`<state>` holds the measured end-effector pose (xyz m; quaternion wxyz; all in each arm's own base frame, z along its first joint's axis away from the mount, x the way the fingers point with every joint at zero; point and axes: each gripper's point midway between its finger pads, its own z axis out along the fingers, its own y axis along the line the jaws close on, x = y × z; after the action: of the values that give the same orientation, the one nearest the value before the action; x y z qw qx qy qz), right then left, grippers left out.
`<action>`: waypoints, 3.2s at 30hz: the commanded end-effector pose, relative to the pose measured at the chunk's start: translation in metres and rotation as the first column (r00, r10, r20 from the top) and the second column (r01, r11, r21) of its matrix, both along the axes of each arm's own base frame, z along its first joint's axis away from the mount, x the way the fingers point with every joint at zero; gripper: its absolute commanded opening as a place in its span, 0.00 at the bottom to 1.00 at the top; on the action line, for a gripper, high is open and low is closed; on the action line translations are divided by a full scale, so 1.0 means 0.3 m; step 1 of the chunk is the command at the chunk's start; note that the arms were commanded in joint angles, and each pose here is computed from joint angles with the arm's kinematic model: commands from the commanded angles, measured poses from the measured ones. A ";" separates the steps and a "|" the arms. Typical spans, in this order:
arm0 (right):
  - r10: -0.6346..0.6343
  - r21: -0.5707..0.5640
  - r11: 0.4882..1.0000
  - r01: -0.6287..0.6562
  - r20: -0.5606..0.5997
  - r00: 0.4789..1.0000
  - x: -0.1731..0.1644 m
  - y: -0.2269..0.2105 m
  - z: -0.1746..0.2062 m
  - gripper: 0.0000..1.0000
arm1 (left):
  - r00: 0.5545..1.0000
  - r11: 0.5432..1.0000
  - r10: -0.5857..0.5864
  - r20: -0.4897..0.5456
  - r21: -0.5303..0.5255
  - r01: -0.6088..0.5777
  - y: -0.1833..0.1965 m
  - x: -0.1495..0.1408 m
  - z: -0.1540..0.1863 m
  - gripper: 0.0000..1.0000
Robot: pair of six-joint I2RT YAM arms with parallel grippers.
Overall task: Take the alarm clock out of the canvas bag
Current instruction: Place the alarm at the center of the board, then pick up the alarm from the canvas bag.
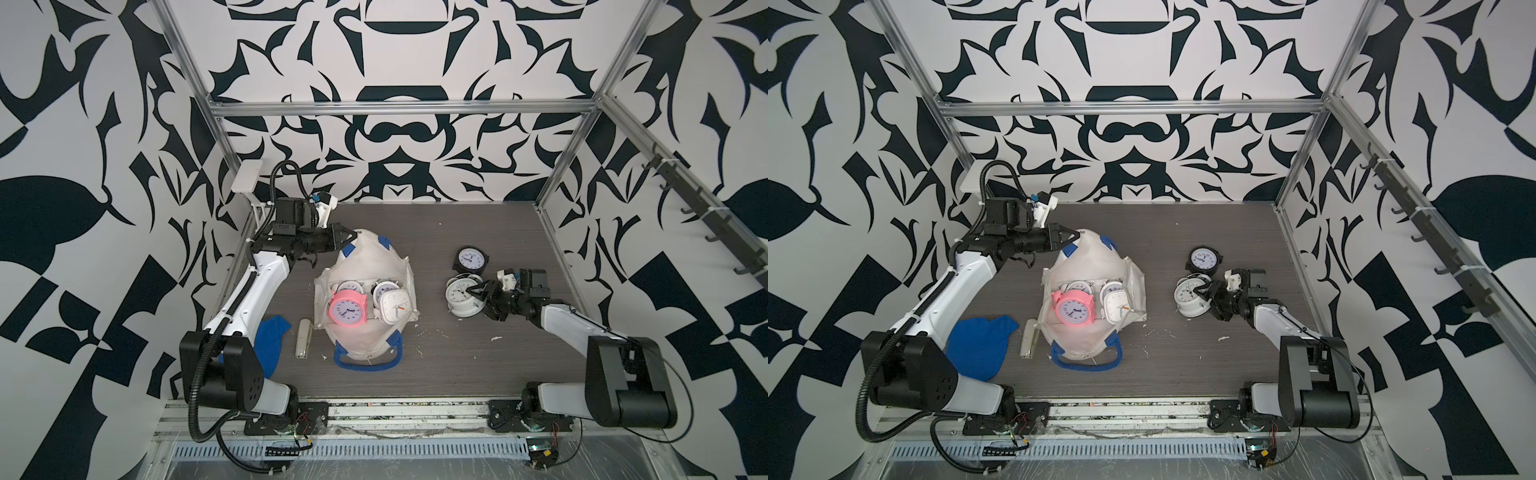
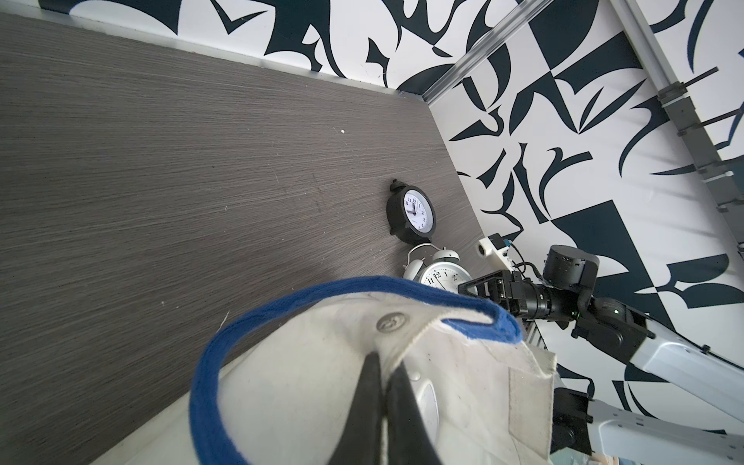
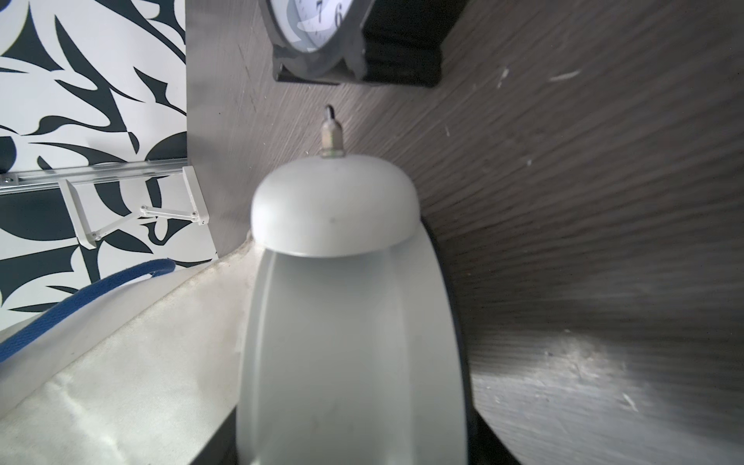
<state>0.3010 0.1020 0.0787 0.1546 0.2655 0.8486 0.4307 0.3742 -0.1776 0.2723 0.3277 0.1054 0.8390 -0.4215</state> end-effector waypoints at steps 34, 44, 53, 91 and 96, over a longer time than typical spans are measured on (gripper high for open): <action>-0.134 -0.195 0.971 0.141 0.047 0.990 -0.020 -0.151 0.022 0.88 | 0.996 0.999 -0.016 0.089 -0.036 0.019 -0.003 -0.007 0.085 0.00; 0.100 -0.242 0.970 -0.007 0.377 0.921 0.085 -0.046 0.476 0.81 | 0.996 1.000 -0.011 0.093 0.004 0.011 0.007 -0.015 0.092 0.00; 0.809 -0.631 0.583 -0.511 0.512 0.291 -0.098 0.668 0.902 0.77 | 0.994 1.000 -0.027 0.102 0.012 0.026 0.004 -0.028 0.110 0.00; 0.987 -0.779 0.126 -0.614 0.158 0.002 -0.053 1.165 0.264 0.81 | 0.995 0.999 -0.020 0.096 -0.038 0.023 -0.008 -0.006 0.130 0.00; 0.984 -0.771 0.127 -0.624 0.175 -0.015 -0.069 1.164 0.246 0.81 | 0.997 0.997 0.051 0.058 -0.067 -0.047 0.052 0.010 0.145 0.00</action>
<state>0.2777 0.4447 0.1372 0.1843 -0.5405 0.7831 0.2465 0.3739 -0.1675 0.2708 0.3198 0.0817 0.8479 -0.4149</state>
